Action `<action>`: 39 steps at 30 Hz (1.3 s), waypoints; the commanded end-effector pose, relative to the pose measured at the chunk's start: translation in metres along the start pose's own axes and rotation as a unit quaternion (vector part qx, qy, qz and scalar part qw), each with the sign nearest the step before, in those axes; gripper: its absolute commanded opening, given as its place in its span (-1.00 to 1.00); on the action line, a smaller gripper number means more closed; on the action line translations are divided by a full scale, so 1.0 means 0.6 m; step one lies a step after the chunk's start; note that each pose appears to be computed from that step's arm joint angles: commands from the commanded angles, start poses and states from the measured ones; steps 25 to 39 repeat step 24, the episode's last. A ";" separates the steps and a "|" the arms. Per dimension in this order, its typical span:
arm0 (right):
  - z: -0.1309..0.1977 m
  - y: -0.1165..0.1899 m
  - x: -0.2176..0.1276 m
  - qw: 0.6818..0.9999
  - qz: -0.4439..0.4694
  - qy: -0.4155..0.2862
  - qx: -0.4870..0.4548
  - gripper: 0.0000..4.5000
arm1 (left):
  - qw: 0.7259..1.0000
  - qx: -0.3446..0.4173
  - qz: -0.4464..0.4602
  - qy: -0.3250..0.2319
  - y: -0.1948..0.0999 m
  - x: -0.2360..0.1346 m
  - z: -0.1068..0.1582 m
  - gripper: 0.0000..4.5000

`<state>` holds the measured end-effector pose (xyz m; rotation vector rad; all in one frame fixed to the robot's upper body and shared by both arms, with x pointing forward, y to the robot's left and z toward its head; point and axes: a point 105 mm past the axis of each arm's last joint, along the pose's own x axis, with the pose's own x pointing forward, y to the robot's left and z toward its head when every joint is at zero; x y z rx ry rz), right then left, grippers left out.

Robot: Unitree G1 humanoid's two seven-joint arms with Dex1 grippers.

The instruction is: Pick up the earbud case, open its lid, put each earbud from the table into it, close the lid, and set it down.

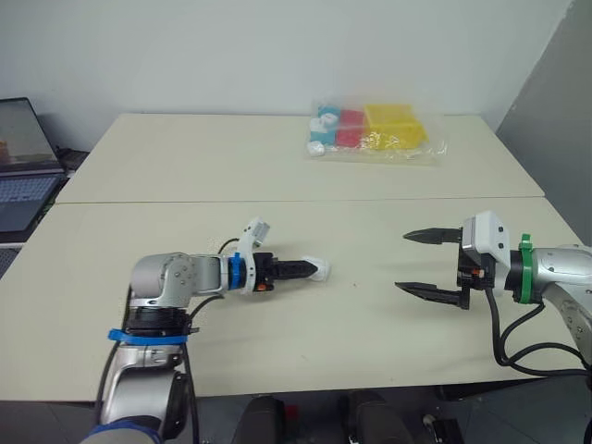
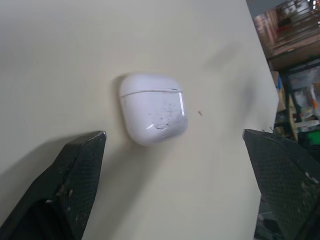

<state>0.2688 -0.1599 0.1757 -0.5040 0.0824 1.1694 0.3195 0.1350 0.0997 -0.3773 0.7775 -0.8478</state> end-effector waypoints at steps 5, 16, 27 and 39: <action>-0.006 -0.016 -0.021 1.000 -0.020 0.007 -0.013 1.00 | 0.948 0.307 0.044 -0.066 0.003 -0.132 0.100 0.99; -0.005 -0.022 -0.016 0.999 -0.039 -0.003 0.001 1.00 | 0.880 0.464 0.078 -0.070 0.012 -0.189 0.118 0.99; -0.003 -0.030 -0.018 0.999 -0.042 -0.004 0.009 1.00 | 0.879 0.465 0.052 -0.087 -0.006 -0.176 0.122 0.99; -0.003 -0.030 -0.018 0.999 -0.042 -0.004 0.009 1.00 | 0.879 0.465 0.052 -0.087 -0.006 -0.176 0.122 0.99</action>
